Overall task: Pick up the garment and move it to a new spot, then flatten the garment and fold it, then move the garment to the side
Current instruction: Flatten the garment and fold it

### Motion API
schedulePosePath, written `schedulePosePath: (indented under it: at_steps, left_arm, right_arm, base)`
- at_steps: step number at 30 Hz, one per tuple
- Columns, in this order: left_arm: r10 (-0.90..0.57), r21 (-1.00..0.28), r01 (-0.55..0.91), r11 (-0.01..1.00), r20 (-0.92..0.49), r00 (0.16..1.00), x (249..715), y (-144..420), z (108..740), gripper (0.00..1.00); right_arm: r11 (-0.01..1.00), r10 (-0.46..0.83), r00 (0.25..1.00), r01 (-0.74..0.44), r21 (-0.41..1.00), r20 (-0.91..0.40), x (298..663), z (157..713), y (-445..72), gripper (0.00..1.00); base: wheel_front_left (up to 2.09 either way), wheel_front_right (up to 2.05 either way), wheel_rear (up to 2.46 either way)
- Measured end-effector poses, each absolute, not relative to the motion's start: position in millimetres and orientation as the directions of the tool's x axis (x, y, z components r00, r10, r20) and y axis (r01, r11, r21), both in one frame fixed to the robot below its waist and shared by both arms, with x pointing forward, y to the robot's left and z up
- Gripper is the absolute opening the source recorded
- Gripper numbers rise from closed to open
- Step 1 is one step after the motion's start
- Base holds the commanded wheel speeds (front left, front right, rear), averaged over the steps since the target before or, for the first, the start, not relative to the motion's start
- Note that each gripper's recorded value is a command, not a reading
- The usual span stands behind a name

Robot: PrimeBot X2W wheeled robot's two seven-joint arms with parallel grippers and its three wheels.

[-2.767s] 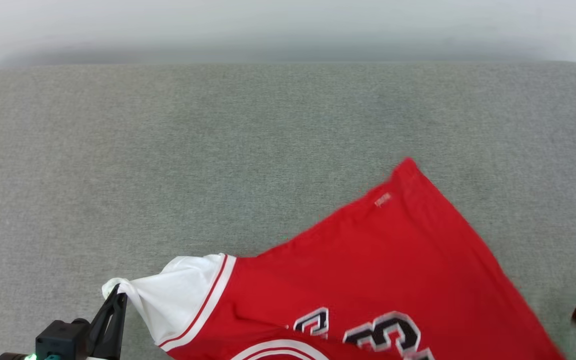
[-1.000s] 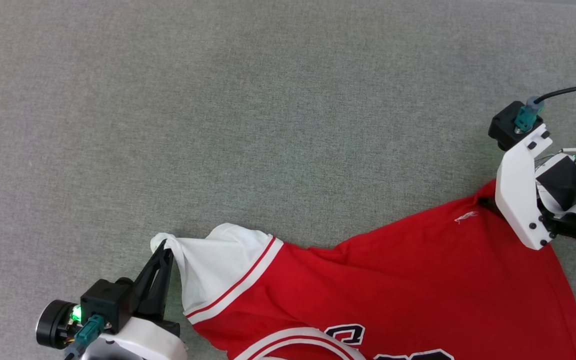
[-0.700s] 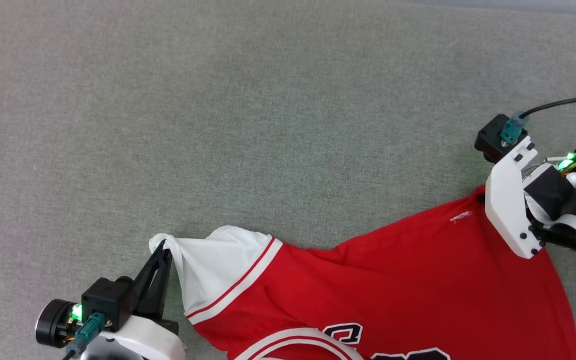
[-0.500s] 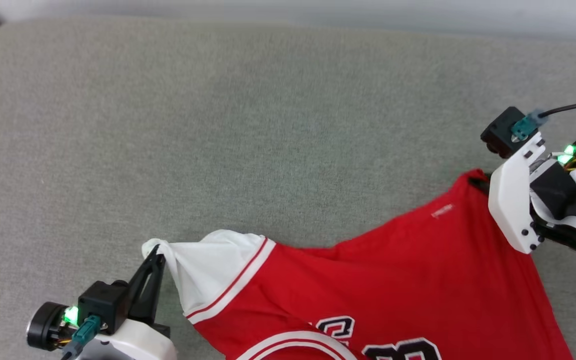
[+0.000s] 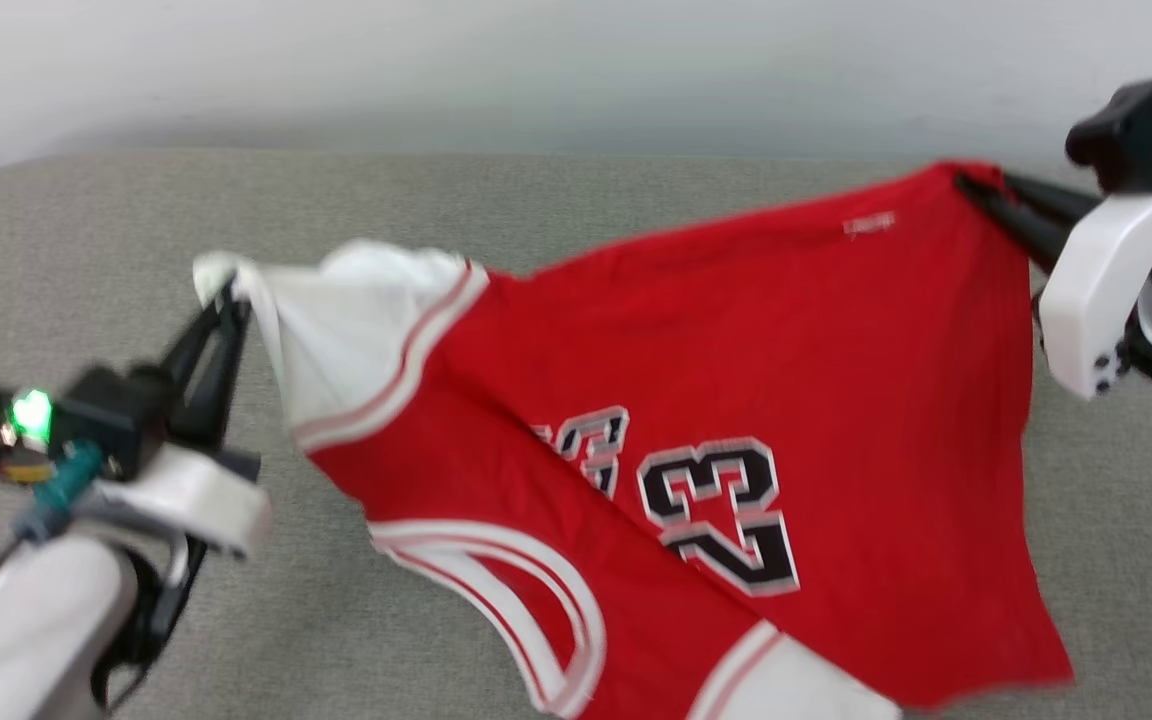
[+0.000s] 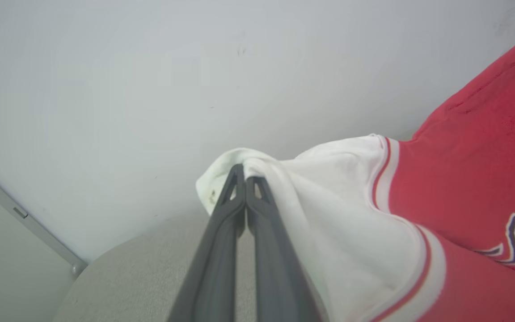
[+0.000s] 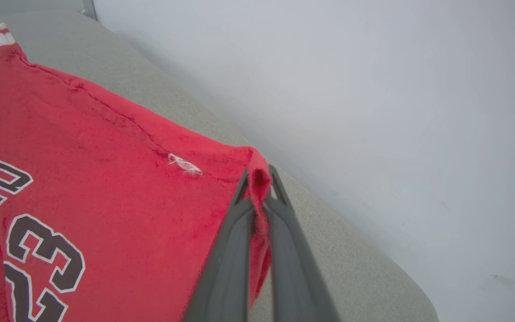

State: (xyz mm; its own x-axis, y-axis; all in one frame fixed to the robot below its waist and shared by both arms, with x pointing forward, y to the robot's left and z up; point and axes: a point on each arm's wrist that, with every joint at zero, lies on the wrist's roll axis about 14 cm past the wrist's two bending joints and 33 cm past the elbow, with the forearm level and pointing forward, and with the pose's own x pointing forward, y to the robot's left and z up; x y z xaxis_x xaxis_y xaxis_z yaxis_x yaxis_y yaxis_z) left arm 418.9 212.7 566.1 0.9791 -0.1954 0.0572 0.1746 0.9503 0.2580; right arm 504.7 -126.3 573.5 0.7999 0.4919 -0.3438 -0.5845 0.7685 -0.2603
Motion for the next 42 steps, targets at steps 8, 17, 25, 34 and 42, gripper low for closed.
schedulePosePath:
  at_steps: [8, 17, 25, 34, 42]
  left_arm:
    - [-0.279, 0.315, 0.207, 0.926, 0.203, 0.939, 481.1, 193.0, 640.1, 0.00]
    - [-0.305, 0.395, 0.170, 0.903, 0.311, 0.900, 562.7, 183.7, 711.5, 0.00]
    - [-0.314, 0.450, 0.115, 0.886, 0.398, 0.862, 631.8, 175.9, 765.5, 0.00]
    - [-0.289, 0.468, 0.019, 0.884, 0.513, 0.808, 678.8, 177.5, 811.1, 0.00]
    - [-0.269, 0.465, -0.013, 0.885, 0.535, 0.801, 696.8, 183.3, 815.0, 0.00]
  right_arm:
    - [0.806, 0.485, 0.871, -0.482, -0.344, -0.085, 535.7, 649.7, -123.4, 0.00]
    - [0.855, 0.405, 0.912, -0.352, -0.380, 0.067, 595.3, 706.1, -131.8, 0.00]
    - [0.904, 0.324, 0.917, -0.227, -0.362, 0.234, 655.3, 745.5, -139.7, 0.00]
    - [0.918, 0.275, 0.886, -0.127, -0.375, 0.374, 702.0, 774.8, -139.7, 0.00]
    - [0.922, 0.280, 0.867, -0.123, -0.368, 0.412, 723.2, 782.5, -124.6, 0.00]
  base:
    - [0.00, 0.00, 0.00]
    - [0.00, 0.00, 0.00]
    - [0.00, 0.00, 0.00]
    - [0.00, 0.00, 0.00]
    - [0.00, 0.00, 0.00]
